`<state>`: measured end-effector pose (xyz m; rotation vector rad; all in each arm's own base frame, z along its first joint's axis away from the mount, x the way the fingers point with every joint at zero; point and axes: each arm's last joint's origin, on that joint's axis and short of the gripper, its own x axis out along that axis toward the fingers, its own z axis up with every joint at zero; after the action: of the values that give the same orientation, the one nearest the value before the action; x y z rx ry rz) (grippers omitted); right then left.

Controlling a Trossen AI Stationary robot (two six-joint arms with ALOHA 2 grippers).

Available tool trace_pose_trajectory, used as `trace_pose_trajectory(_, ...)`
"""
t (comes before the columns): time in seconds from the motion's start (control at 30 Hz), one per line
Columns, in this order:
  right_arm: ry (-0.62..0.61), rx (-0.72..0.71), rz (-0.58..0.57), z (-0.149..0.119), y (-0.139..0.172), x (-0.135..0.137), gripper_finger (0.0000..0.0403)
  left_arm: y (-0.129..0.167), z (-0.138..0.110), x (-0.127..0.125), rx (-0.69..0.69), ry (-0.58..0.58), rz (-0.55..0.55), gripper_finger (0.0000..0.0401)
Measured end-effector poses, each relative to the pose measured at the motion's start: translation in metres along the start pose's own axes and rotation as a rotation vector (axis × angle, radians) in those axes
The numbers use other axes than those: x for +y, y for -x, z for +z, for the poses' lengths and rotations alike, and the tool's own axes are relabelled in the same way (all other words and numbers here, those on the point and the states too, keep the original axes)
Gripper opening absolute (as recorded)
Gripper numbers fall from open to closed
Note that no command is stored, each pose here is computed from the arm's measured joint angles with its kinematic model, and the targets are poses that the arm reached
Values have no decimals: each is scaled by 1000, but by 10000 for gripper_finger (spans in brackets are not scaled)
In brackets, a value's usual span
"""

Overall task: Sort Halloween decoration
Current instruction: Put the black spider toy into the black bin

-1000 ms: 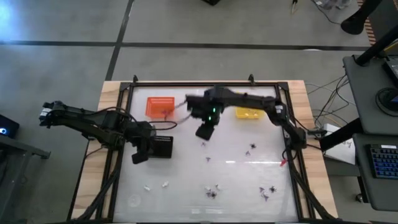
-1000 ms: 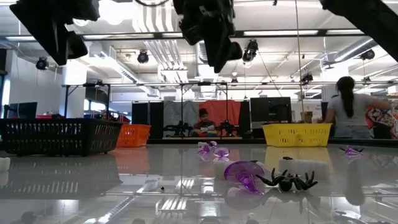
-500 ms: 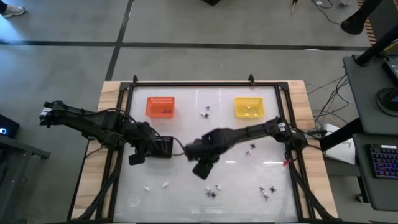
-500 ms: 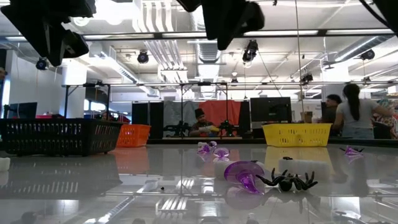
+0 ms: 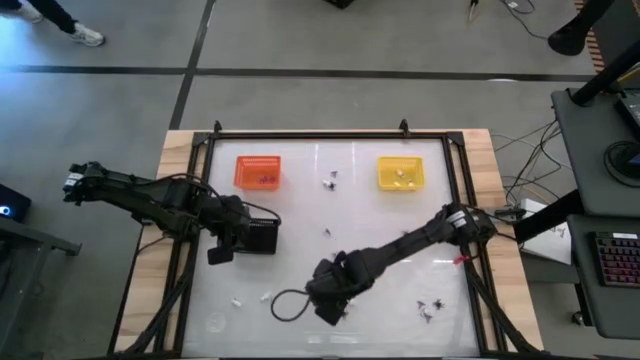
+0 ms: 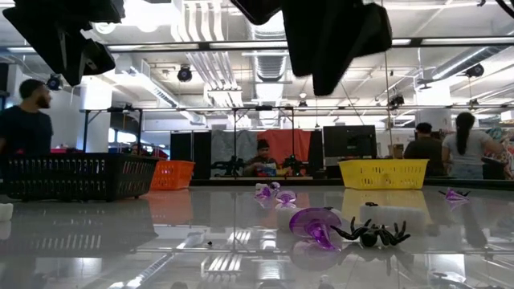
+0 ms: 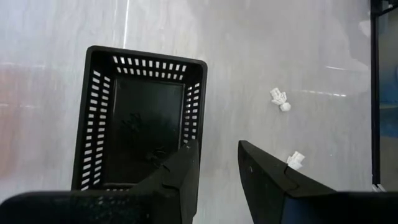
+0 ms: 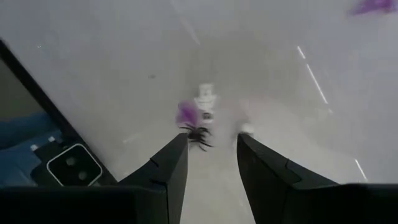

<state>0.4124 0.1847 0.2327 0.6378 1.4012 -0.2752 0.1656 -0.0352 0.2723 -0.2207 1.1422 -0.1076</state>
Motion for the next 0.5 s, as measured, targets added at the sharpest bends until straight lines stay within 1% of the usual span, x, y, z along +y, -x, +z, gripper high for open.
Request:
trace_pose_trajectory(0.07,13,-11,29,-5,-11,4,130,0,0,0,0,-2,0,96)
trace_pose_trajectory(0.17,-8,-17,52,-10,-25,5,130,0,0,0,0,-2,0,96)
trace_pose_trajectory(0.33,-64,-4,36,-18,-47,-1,130,0,0,0,0,-2,0,96)
trace_pose_trajectory(0.5,-113,23,10,-28,-62,-7,130,0,0,0,1,-2,0,96)
